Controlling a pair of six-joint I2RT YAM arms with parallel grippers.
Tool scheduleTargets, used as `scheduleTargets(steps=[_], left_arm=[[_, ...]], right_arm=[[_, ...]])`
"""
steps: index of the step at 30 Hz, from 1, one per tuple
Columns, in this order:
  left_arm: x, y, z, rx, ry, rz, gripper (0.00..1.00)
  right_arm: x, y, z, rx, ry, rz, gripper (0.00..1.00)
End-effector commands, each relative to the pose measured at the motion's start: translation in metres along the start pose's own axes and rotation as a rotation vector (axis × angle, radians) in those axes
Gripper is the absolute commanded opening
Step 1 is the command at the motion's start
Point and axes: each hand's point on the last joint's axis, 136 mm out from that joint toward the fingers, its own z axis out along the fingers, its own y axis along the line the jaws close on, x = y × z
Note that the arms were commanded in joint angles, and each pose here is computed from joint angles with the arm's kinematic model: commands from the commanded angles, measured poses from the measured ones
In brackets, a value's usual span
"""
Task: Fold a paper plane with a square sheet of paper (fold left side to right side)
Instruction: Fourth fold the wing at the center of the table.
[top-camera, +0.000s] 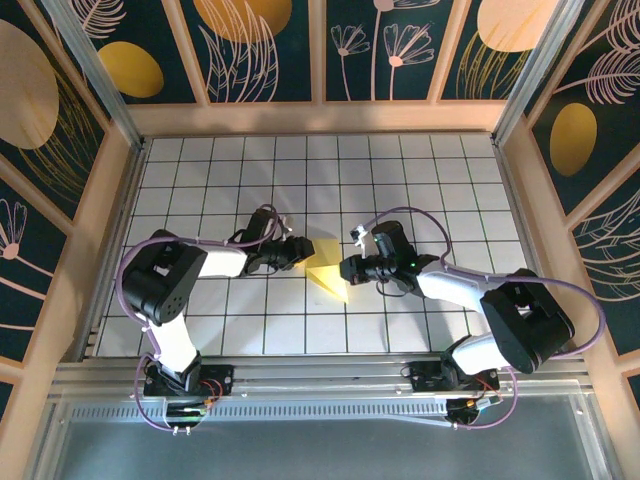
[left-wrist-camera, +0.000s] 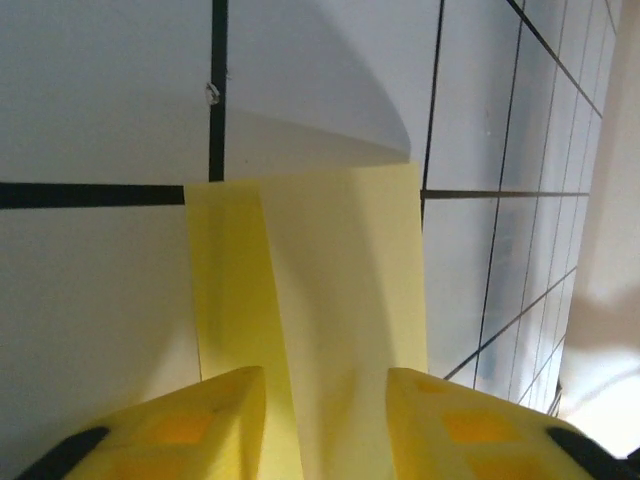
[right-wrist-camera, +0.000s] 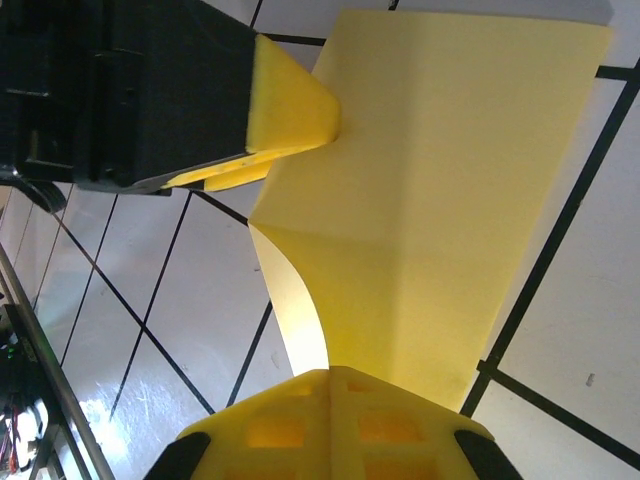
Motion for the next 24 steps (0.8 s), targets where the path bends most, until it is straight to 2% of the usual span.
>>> scheduleTargets(steps=[1,3,7,10,14,18,24], left_arm=[[-0.011,-0.007,0.004,0.016,-0.018,0.042,0.26],[-0.012,-0.007,0.004,0.011,-0.021,0.043,0.16],[-0.012,-0.010,0.002,0.014,-0.025,0.027,0.01],[-0.010,-0.015,-0.003,0.031,-0.033,-0.006,0.00],[-0.009,-0.020,-0.010,0.028,-0.058,-0.045,0.00],[-0.007,-0.021,-0.014,0.023,-0.075,-0.074,0.00],[0.000,-0.023,-0.011,0.011,-0.059,-0.076,0.00]], right_arm=[[-0.003,0.000,-0.006,-0.004,-0.029,0.007,0.00],[-0.003,-0.003,-0.008,0.011,-0.030,0.014,0.00],[-0.005,-0.013,-0.014,0.091,-0.037,0.034,0.24],[-0.013,-0.019,-0.026,0.196,-0.055,0.036,0.36],[-0.022,-0.021,-0.043,0.409,-0.079,0.006,0.47],[-0.011,-0.008,-0.041,0.551,-0.046,-0.057,0.52],[0.018,0.014,-0.015,0.703,-0.016,-0.177,0.58]])
